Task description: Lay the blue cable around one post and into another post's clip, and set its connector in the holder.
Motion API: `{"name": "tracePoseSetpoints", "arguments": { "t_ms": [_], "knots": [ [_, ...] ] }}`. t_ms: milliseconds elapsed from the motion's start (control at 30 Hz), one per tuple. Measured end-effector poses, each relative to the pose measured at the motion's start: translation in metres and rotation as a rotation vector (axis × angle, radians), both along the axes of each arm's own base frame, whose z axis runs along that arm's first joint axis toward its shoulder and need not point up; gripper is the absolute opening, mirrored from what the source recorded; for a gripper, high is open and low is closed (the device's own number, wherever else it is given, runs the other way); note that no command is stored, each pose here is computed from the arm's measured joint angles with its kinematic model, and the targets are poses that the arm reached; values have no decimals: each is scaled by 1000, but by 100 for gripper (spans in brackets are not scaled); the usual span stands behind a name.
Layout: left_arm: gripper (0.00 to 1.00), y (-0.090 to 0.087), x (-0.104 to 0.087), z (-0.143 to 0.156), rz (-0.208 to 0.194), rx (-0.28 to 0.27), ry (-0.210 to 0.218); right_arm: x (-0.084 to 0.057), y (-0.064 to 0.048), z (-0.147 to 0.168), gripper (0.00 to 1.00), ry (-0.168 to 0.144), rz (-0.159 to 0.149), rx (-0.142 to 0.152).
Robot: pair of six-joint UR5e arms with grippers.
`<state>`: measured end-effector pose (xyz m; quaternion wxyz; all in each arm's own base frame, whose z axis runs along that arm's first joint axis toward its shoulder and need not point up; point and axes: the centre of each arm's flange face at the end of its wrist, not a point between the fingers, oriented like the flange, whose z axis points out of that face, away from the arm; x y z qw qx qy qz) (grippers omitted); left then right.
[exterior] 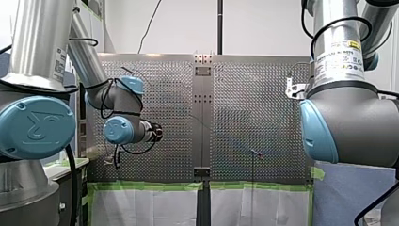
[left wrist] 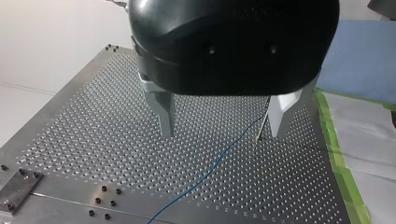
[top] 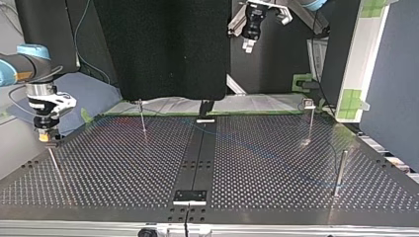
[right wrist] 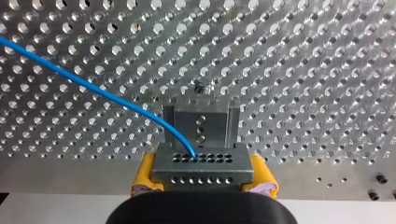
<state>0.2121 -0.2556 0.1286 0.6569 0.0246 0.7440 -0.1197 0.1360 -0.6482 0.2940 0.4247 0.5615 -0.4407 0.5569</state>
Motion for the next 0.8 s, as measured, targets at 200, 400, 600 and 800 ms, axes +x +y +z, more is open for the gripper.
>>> {"name": "tracePoseSetpoints", "arguments": {
  "t_ms": [200, 400, 600, 800],
  "knots": [
    [100, 0, 0, 0, 1, 1, 0, -5, -2, 2, 4, -1, 4, 0],
    [100, 0, 1, 0, -2, 1, 0, -4, -5, 7, 4, -2, 36, -15],
    [100, 1, 2, 0, -2, 0, 0, 0, -8, 3, 4, -7, 85, -20],
    [100, 1, 2, 0, -2, 1, 1, 0, -12, -7, 6, -3, 93, -2]
  ]
}}
